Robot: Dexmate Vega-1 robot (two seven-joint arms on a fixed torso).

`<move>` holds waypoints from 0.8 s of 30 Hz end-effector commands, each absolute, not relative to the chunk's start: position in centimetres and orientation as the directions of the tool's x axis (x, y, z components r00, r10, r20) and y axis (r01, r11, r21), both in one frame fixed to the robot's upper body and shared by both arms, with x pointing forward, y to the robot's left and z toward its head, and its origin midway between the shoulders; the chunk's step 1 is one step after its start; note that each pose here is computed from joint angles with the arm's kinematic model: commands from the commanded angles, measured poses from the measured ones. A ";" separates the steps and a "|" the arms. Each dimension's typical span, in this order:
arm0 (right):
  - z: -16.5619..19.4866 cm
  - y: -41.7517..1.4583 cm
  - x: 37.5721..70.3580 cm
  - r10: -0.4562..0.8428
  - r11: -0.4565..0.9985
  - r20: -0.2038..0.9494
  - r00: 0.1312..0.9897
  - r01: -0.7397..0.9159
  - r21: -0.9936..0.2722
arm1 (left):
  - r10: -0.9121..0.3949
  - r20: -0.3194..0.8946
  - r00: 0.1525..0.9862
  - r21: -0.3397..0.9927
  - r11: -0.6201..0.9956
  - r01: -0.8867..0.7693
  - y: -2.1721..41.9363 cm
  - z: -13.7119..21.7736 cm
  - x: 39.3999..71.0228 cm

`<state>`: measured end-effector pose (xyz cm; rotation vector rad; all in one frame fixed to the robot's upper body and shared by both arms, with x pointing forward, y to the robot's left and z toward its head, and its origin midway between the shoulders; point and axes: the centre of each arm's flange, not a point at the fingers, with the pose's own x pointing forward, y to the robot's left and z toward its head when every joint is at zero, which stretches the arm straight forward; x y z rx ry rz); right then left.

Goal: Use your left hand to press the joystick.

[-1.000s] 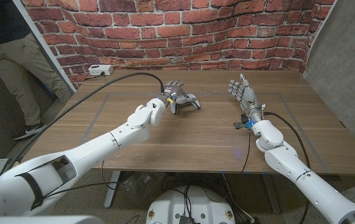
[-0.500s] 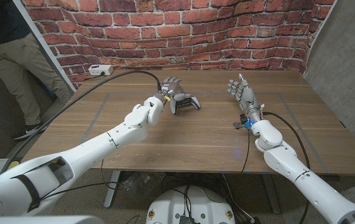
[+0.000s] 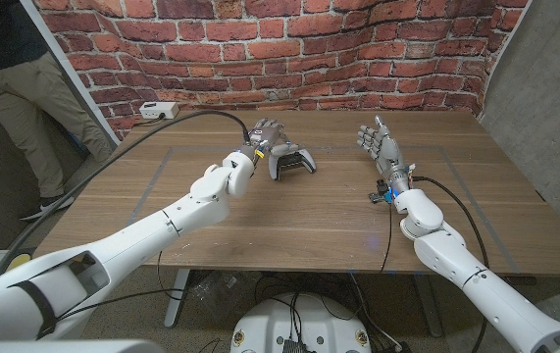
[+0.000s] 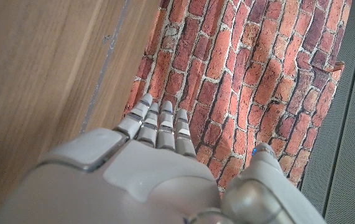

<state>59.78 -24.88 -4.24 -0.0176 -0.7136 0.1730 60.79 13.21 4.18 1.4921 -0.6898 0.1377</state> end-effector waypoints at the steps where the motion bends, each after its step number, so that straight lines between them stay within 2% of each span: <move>1: -4.1 -24.6 59.7 0.171 0.984 0.654 0.737 -0.155 -0.083 | -0.313 0.517 0.797 0.856 0.179 -0.485 14.4 4.4 59.9; 16: -4.0 -24.7 59.4 0.176 0.984 0.651 0.738 -0.153 -0.093 | -0.283 0.563 0.777 0.813 0.357 -0.459 16.7 4.8 58.6; 24: -3.7 -24.7 59.5 0.200 0.979 0.660 0.724 -0.168 -0.113 | -0.350 0.536 0.768 0.758 0.601 -0.255 18.8 4.5 59.0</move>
